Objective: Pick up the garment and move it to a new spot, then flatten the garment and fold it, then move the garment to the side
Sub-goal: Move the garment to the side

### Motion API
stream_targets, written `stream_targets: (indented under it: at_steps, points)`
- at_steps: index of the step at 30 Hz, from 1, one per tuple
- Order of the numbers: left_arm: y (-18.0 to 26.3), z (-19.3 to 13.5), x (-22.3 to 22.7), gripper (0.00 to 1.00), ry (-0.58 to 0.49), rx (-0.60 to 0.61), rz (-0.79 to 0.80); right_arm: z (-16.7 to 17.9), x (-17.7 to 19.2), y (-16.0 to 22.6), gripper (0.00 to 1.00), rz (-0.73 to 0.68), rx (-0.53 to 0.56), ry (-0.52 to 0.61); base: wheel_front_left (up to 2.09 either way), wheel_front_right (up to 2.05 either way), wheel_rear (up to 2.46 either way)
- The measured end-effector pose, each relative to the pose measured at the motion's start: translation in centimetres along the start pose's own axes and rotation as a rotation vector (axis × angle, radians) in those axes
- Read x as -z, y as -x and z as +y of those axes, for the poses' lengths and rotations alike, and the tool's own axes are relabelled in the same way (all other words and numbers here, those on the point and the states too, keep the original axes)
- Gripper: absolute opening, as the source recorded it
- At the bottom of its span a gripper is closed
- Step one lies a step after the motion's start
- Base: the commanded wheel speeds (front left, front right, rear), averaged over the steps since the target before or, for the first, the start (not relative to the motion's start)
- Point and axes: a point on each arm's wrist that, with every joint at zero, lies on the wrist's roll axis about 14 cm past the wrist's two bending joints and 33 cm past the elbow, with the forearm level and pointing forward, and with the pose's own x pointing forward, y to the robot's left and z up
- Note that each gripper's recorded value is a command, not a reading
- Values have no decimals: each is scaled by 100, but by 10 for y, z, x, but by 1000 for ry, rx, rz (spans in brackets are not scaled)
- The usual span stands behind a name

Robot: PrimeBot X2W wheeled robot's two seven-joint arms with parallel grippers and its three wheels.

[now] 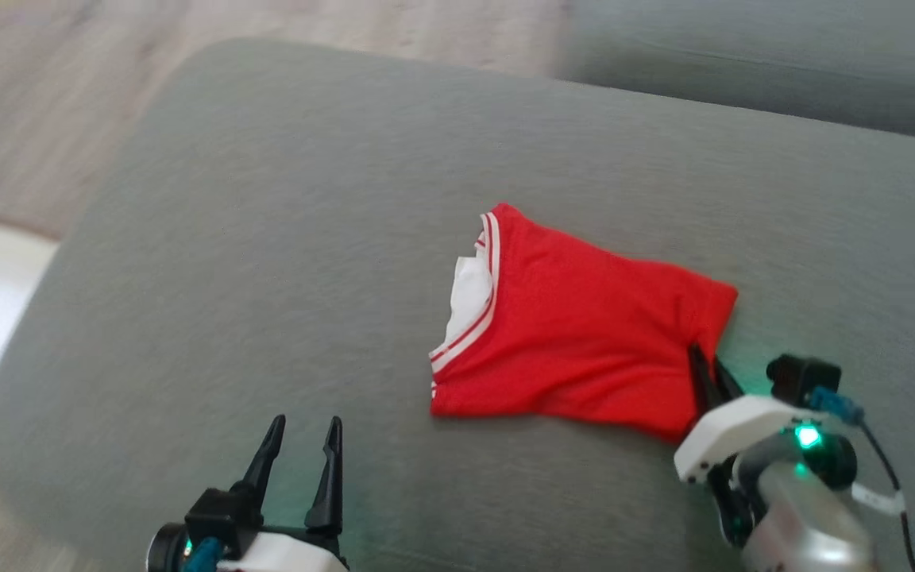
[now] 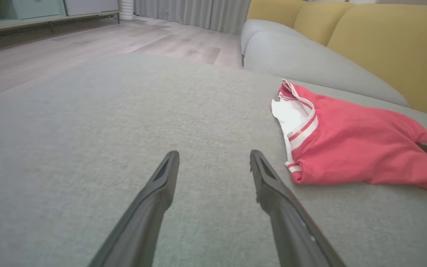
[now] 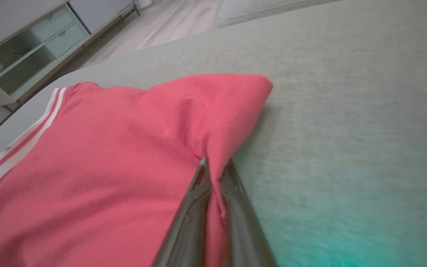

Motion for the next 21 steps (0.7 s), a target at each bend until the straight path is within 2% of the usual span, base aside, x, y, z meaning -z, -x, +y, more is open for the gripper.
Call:
stream_targets:
  at_steps: [12, 21]
  points:
    - [-43, -122, 3, 100, -31, 397, 40, -101, -3, 105, 0, -152, 304, -73, 0, 0, 0]
    - [-50, -220, 10, 100, -64, 687, 72, -159, 15, 189, 0, -225, 558, -161, 0, 0, 0]
